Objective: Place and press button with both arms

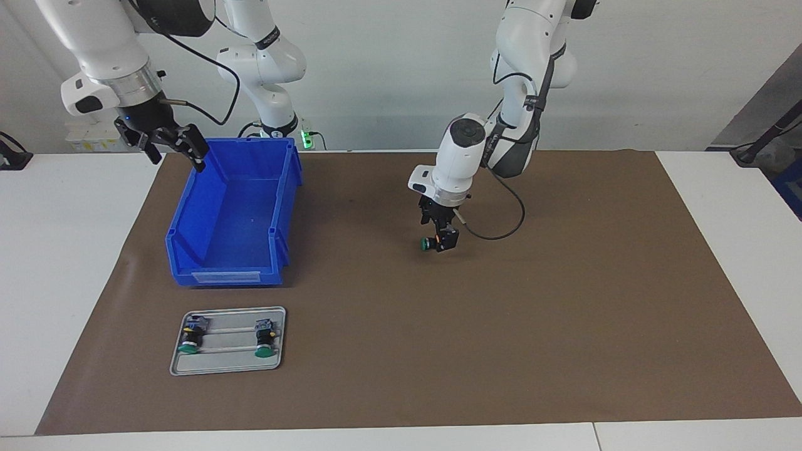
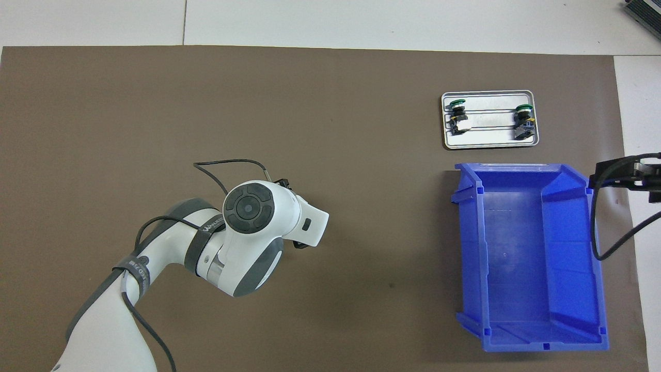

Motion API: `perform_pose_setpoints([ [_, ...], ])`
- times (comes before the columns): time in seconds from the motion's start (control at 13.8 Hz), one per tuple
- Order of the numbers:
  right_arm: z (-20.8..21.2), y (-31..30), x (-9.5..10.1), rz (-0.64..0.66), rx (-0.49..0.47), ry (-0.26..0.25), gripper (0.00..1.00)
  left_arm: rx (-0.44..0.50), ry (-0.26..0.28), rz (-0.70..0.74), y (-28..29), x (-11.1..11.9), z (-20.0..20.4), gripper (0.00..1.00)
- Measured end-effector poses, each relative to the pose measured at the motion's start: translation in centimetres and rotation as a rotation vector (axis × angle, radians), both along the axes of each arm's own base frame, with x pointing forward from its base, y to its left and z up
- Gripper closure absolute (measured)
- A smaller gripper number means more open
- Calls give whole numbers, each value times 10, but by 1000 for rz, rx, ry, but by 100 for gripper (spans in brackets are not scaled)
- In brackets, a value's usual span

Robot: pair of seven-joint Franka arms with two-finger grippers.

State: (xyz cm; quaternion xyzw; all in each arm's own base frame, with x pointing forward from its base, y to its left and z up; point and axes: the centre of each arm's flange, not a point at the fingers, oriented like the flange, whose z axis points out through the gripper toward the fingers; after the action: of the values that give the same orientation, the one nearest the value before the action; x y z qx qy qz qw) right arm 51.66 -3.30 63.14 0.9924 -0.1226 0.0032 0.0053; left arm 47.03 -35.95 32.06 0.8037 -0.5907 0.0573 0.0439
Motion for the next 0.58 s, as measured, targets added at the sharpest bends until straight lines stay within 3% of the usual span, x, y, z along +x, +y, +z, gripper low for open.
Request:
perform_pose_setpoints([
  [0.58,-1,-6,1,16,-2,24,0,9,22,-28,-14,-11,-15,0],
])
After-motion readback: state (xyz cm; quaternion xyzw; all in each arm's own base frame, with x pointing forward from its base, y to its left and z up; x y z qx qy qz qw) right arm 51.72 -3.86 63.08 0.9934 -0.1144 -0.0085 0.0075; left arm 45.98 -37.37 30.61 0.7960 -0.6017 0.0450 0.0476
